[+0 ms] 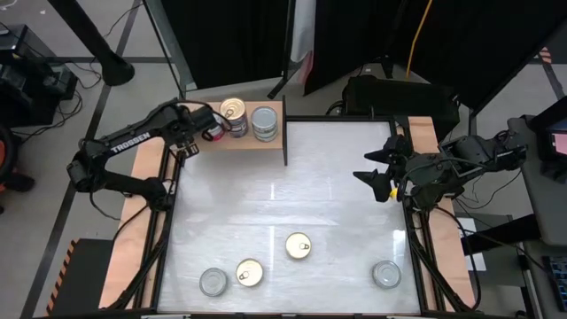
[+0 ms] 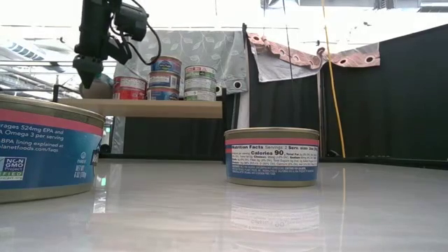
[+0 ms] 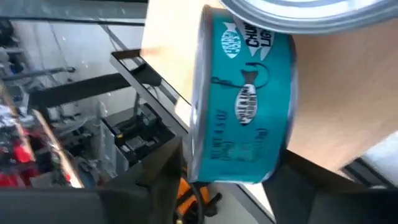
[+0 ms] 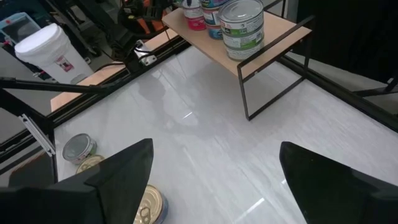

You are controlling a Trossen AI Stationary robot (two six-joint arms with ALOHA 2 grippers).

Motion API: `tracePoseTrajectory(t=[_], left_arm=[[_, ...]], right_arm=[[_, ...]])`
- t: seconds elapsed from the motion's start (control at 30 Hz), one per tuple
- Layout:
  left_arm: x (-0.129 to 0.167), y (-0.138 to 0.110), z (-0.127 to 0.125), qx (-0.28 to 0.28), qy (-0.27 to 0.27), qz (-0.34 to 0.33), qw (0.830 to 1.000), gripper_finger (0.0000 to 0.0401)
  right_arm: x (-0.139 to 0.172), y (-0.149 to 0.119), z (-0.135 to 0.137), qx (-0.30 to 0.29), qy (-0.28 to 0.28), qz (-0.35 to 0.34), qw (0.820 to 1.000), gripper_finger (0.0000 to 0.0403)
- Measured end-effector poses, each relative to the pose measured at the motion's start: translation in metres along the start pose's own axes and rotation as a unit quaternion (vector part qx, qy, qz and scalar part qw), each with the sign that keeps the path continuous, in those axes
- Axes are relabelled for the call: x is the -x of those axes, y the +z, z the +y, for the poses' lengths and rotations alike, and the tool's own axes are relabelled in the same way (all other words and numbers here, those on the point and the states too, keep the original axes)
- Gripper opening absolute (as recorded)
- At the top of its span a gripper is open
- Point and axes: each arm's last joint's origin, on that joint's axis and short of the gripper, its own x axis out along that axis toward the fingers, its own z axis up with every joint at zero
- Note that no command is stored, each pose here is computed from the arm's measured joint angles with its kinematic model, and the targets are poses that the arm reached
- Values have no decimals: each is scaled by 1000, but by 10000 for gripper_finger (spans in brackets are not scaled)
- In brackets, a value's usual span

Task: Stack canned seafood by type on shelf
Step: Put the green blue tuna can on the shelf, then stack the blue pink tuna can on top of the blue pink tuna cans on the shelf

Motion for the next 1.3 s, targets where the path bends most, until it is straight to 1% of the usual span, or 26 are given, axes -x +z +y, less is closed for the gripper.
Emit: tracePoseTrajectory(t=[0.2,0.33,0.47,0.67,0.73,0.77,0.83,0.87,0.93,1.0,1.07,1.13,1.17,1.23,1.3], left_arm=[[0,-4,-1,-3,-7,14,1000,282],[2,-8,1,-13,-10,32,999,312],[8,-11,5,0,-11,34,999,318],[11,-11,6,10,-27,27,999,318],[11,-12,6,29,-28,28,999,318],[13,-12,7,45,-38,25,998,318],[24,-10,11,99,-84,4,992,318],[31,-10,14,137,-116,-10,984,318],[50,-10,24,213,-176,-38,960,317],[70,-14,34,278,-234,-67,929,317],[93,-22,44,327,-284,-101,896,317],[113,-31,50,343,-330,-132,870,317],[122,-34,51,338,-351,-147,861,317],[140,-40,49,312,-404,-185,840,317],[157,-46,43,276,-463,-223,812,317]], right_arm=[[0,0,0,0,0,0,1000,341],[0,0,0,1,0,1,1000,341],[0,0,0,3,0,0,1000,341],[0,0,0,9,0,1,1000,341],[0,0,0,8,0,0,1000,341],[0,0,0,5,1,1,1000,341],[0,-1,1,-4,11,12,1000,341],[0,-1,1,-8,20,21,1000,341],[0,-3,3,-19,41,45,998,341],[0,-4,4,-32,67,73,995,340],[0,-5,7,-50,88,100,990,336],[-3,-8,11,-60,94,120,986,328],[-6,-10,14,-56,95,128,986,321],[-16,-19,23,-38,96,141,985,299],[-32,-35,35,-8,103,153,983,267]])
